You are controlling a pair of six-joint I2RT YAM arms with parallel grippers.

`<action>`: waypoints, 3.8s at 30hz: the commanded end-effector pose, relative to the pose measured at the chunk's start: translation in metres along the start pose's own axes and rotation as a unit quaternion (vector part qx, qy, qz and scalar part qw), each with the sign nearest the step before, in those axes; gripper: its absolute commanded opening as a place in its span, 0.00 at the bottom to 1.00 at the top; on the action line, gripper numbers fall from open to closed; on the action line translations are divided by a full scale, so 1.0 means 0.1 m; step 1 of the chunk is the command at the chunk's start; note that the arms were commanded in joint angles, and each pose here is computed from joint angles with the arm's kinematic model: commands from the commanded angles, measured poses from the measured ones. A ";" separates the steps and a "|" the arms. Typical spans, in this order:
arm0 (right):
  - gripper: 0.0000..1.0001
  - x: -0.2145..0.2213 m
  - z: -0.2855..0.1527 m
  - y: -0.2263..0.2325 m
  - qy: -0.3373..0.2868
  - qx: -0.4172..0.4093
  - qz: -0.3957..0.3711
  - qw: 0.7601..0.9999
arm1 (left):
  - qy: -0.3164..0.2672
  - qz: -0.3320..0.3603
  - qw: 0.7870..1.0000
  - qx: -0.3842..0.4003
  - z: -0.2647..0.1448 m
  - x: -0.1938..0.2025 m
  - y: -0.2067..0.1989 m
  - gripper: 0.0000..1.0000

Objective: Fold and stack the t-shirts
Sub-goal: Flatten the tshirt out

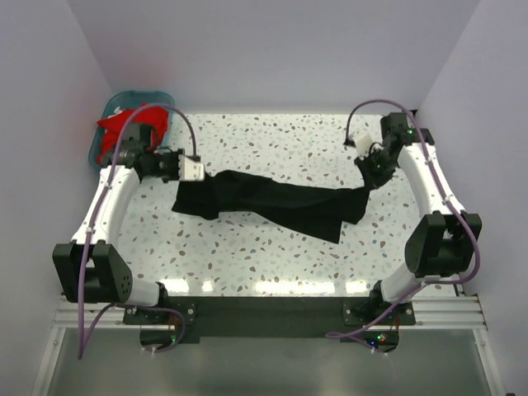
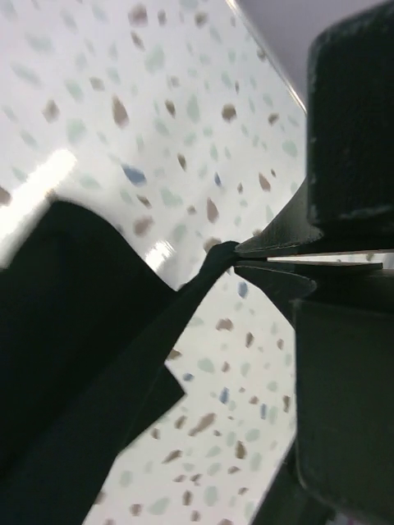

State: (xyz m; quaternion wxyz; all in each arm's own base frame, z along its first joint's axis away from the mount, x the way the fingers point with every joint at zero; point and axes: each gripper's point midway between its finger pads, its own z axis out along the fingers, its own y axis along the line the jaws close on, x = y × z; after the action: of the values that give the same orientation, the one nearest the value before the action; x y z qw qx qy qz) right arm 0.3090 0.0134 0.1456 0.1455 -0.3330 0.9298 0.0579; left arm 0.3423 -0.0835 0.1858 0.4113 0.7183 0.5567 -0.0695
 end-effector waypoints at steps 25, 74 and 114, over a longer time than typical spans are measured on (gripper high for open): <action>0.00 -1.07 -4.35 -0.31 -0.548 0.390 0.082 0.736 | -0.283 -0.200 0.706 -0.618 -3.70 -2.33 1.73 0.00; 0.00 0.16 -0.04 -0.13 -0.184 0.164 -0.194 0.949 | 0.009 -0.196 0.978 -0.062 -0.06 0.21 -1.12 0.05; 0.90 0.42 -0.26 0.36 -0.087 0.008 -0.100 0.991 | 0.068 -0.233 0.970 0.021 0.21 0.02 -0.99 0.72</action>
State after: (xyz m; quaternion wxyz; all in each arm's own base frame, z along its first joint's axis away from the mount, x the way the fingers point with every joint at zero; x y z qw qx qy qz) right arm 0.2338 0.0041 0.1599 0.2094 -0.4633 0.8595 0.0518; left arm 0.2222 -0.0867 0.1253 0.2963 0.6475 0.6820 -0.1667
